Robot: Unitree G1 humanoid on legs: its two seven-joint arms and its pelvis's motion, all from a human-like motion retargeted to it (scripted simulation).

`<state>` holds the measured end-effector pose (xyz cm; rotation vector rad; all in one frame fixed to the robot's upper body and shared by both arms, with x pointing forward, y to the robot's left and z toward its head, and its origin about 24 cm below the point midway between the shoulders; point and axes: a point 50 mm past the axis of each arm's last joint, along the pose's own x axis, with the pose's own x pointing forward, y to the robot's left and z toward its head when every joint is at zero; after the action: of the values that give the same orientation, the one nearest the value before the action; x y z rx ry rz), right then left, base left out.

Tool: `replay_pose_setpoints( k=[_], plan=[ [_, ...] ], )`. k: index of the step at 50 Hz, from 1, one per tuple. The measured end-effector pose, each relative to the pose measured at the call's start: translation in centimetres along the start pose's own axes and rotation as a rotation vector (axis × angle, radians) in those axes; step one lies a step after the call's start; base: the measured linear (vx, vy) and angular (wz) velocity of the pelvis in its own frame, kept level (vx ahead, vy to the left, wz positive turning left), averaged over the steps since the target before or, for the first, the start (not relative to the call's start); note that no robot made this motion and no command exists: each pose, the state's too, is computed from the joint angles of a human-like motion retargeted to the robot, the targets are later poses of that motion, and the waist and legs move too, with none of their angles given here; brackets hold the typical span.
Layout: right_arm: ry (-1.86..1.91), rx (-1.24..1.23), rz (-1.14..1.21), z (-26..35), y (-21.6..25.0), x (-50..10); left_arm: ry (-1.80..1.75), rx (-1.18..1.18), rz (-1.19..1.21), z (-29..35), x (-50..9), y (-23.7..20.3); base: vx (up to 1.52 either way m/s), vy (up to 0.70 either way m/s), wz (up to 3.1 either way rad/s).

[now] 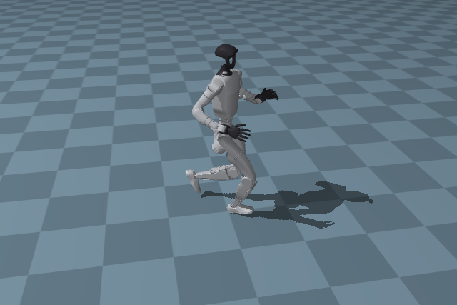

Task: Run

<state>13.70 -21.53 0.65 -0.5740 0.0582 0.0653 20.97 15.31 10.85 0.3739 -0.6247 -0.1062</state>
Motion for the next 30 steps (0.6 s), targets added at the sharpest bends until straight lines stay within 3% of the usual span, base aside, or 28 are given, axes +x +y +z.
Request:
replay_pose_setpoints(
  k=[8,15,21,30],
  plan=[
    [-0.479,-0.119,-0.318,10.3,-4.0,10.1,0.509,0.128,-0.124,-6.1,-7.8,0.6,-0.04,-0.04,0.03],
    [-0.73,0.1,-0.268,15.1,-3.5,8.2,0.646,0.08,-0.033,-4.1,-12.8,4.3,0.06,0.08,0.9],
    [-0.578,0.048,-0.14,11.6,-1.1,7.1,0.537,0.064,0.069,-3.2,-10.7,4.2,-0.04,0.07,0.35],
    [-0.102,-0.051,0.114,1.6,2.6,4.6,0.127,0.152,0.184,-2.7,1.1,3.5,-0.01,0.02,-0.2]
  ],
)
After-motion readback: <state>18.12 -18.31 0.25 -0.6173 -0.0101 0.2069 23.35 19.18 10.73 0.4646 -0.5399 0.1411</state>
